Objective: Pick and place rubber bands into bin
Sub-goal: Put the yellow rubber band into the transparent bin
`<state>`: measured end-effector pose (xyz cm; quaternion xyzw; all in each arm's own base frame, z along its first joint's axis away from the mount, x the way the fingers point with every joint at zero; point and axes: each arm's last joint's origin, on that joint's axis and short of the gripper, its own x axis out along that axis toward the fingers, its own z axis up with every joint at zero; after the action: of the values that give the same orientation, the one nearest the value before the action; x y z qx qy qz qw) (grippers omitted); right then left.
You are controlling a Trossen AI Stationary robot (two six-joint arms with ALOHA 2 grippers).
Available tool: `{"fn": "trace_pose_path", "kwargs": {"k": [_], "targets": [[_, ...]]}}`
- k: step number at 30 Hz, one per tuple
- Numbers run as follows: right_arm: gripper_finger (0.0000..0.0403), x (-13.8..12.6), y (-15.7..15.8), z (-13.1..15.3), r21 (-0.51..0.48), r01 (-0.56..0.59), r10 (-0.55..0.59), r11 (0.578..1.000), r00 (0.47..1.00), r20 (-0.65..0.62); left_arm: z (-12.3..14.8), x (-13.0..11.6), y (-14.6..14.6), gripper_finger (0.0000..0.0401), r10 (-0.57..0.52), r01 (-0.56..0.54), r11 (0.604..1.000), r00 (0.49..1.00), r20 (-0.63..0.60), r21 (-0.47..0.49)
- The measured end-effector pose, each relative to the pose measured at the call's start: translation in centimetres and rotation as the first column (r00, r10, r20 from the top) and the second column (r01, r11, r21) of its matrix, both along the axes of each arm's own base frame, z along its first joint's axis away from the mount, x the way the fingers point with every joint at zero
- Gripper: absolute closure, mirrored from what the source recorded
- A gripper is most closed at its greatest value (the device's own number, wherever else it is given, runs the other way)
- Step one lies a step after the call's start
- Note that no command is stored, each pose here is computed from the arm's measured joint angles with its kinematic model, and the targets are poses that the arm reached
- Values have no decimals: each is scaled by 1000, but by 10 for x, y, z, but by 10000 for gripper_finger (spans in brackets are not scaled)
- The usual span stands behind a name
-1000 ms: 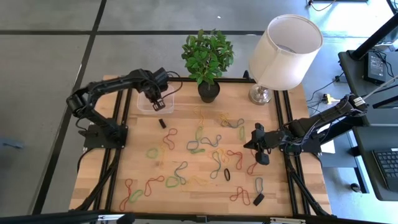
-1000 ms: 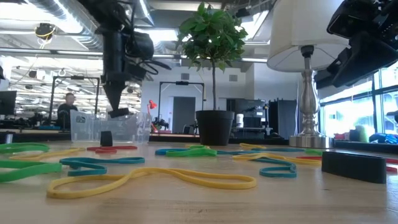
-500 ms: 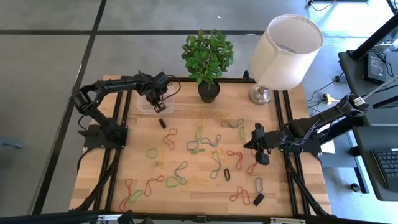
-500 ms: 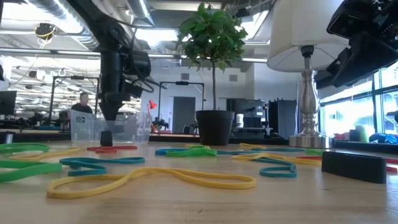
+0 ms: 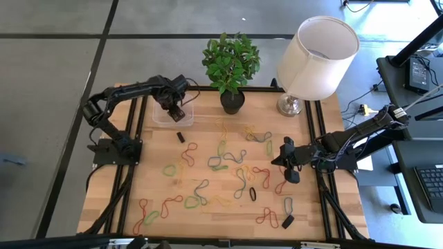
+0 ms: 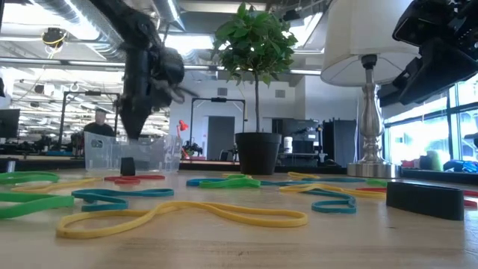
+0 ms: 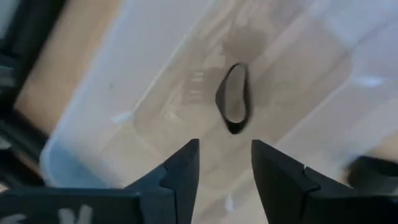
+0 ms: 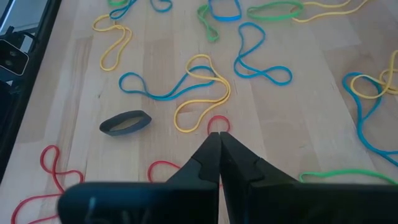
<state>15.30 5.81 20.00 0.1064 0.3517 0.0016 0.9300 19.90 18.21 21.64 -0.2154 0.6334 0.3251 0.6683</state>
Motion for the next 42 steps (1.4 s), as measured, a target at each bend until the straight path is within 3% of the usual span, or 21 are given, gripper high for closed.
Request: {"fn": "trace_pose_path", "kwargs": {"k": [7, 13, 16, 24, 28, 36, 42], "targets": [[395, 0, 0, 0, 0, 0, 0, 1000, 1000, 0, 61, 1, -42, 300, 89, -115, 988, 969, 229, 100], [395, 0, 0, 0, -1, 0, 0, 1000, 1000, 1, 101, -6, -104, 386, 79, -166, 974, 883, 462, 151], [395, 0, 0, 0, -1, -1, 1, 1000, 1000, 0, 107, -6, -135, 397, 34, -141, 978, 834, 551, 153], [395, 0, 0, 0, 3, 1, -1, 1000, 1000, 5, 77, 6, -214, 400, -138, 27, 984, 753, 644, 179], [395, 2, 1, 2, 13, 0, -1, 1000, 1000, 32, 56, 6, -242, 399, -167, 79, 984, 720, 674, 159], [397, 10, 2, 13, 3, -5, 5, 1000, 986, 166, 25, -5, -264, 399, -143, 113, 990, 714, 685, 88], [401, 32, 10, 38, -17, 61, -57, 998, 981, 187, 15, -11, -266, 400, -218, 180, 976, 735, 642, 125]]}}
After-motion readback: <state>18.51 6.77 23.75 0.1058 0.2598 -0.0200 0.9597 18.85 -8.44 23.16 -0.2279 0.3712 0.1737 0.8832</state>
